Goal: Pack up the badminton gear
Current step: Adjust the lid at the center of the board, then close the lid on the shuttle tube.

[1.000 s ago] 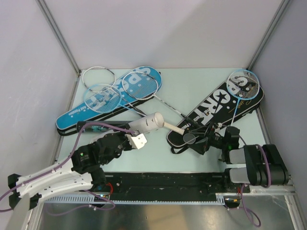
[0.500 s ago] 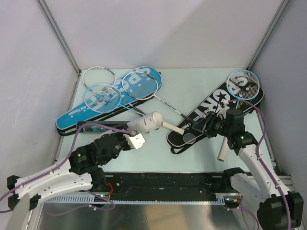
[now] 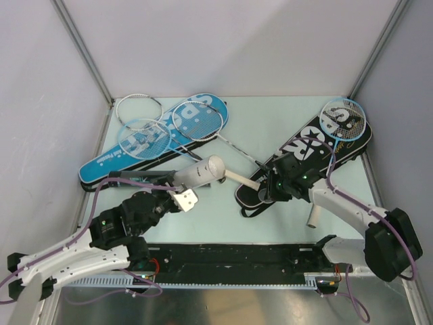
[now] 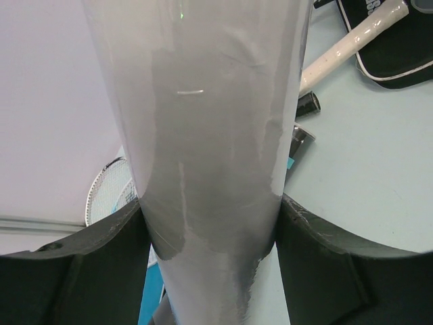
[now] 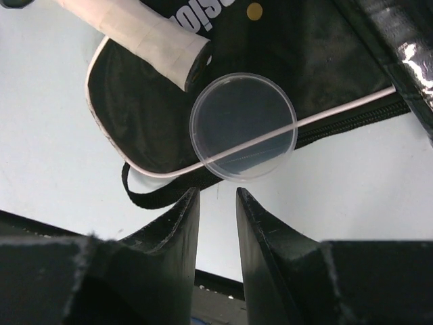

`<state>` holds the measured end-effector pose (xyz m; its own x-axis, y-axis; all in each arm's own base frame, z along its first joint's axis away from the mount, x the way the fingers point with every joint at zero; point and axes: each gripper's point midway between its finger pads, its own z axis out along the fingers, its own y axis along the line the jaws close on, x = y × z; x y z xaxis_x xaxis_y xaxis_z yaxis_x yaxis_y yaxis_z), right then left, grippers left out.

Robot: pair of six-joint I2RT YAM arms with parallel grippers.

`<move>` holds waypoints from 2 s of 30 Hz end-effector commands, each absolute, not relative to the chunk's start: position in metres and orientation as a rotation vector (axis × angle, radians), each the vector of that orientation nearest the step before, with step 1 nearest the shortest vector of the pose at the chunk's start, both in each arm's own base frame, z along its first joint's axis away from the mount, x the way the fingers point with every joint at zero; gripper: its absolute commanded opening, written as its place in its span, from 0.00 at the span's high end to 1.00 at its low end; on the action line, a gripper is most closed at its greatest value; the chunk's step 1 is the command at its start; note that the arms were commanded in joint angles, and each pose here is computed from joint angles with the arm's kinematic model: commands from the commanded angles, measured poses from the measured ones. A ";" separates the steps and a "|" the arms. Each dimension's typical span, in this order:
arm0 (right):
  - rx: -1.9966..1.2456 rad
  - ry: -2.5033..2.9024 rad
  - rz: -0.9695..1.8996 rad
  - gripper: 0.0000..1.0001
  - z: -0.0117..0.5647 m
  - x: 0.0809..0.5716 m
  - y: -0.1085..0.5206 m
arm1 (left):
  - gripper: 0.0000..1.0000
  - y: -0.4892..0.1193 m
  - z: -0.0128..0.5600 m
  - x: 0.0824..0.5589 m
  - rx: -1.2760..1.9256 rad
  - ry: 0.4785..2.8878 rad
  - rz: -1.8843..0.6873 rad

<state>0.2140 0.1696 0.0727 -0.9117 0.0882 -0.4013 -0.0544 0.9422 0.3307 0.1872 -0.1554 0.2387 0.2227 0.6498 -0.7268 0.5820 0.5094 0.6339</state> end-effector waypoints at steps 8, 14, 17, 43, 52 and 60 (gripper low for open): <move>-0.080 2.587 0.396 0.67 0.078 0.248 0.191 | 0.72 -0.163 0.256 0.188 1.104 1.398 0.032; -0.119 2.616 0.395 0.67 0.062 0.250 0.204 | 0.72 -0.164 0.255 0.189 1.111 1.403 0.037; -0.140 2.626 0.363 0.67 0.055 0.249 0.208 | 0.72 -0.164 0.253 0.189 1.113 1.404 0.042; -0.194 2.118 0.864 1.00 0.245 0.226 0.238 | 0.72 -0.173 0.244 0.189 1.169 1.416 0.031; -0.385 1.672 1.293 1.00 0.367 0.192 0.275 | 0.72 -0.185 0.239 0.184 1.218 1.412 -0.022; -0.475 1.550 1.485 1.00 0.402 0.168 0.296 | 0.72 -0.187 0.242 0.185 1.228 1.400 -0.017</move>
<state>0.1892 0.2841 0.3540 -0.5443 0.2647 -0.7961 -0.7080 0.3641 0.6051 0.1834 -0.1782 0.2147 0.2281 0.6852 -0.6918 0.6659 0.4086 0.6242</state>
